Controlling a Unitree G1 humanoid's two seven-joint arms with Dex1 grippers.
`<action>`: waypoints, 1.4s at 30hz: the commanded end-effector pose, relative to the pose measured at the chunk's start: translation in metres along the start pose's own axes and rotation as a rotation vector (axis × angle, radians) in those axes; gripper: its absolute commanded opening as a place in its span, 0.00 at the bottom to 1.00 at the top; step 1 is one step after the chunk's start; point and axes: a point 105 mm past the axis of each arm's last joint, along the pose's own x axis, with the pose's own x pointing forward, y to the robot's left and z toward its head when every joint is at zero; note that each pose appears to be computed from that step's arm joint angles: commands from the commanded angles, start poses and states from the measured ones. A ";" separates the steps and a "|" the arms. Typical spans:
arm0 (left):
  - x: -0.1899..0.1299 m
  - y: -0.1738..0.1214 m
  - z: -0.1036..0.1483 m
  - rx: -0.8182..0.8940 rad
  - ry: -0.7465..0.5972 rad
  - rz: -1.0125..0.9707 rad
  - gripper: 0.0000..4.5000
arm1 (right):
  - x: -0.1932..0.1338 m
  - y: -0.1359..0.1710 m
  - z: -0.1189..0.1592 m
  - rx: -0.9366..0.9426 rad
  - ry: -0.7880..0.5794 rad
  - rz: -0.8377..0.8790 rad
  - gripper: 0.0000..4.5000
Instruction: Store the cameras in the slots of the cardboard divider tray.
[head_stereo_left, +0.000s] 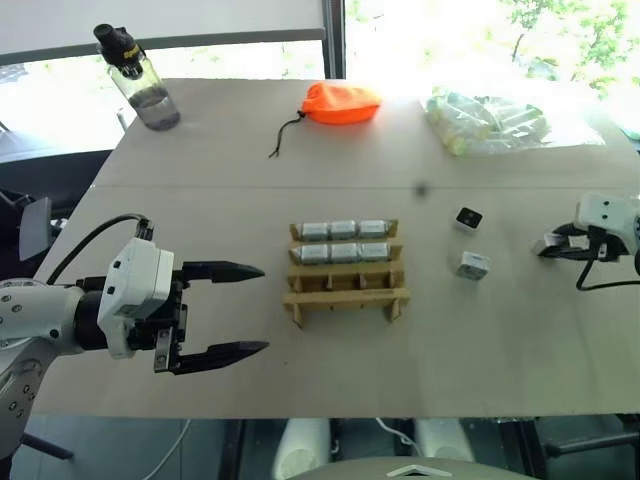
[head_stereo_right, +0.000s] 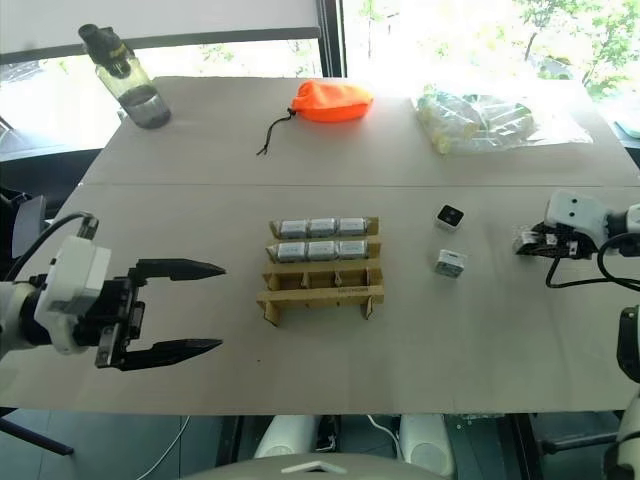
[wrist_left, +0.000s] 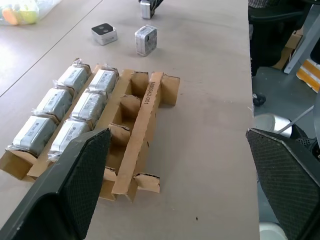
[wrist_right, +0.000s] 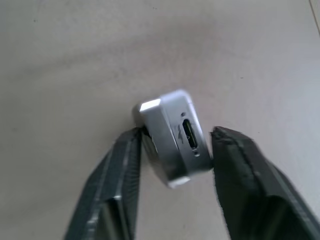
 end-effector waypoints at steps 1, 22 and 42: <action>-0.002 -0.001 0.010 0.040 -0.006 -0.003 1.00 | -0.006 -0.003 0.000 0.006 -0.010 -0.024 0.16; 0.004 0.011 0.012 0.051 -0.076 -0.001 1.00 | -0.013 -0.013 0.049 0.009 -0.288 0.030 0.16; -0.041 0.046 -0.018 -0.014 -0.139 0.168 1.00 | 0.070 0.114 0.312 0.005 -0.557 0.380 0.16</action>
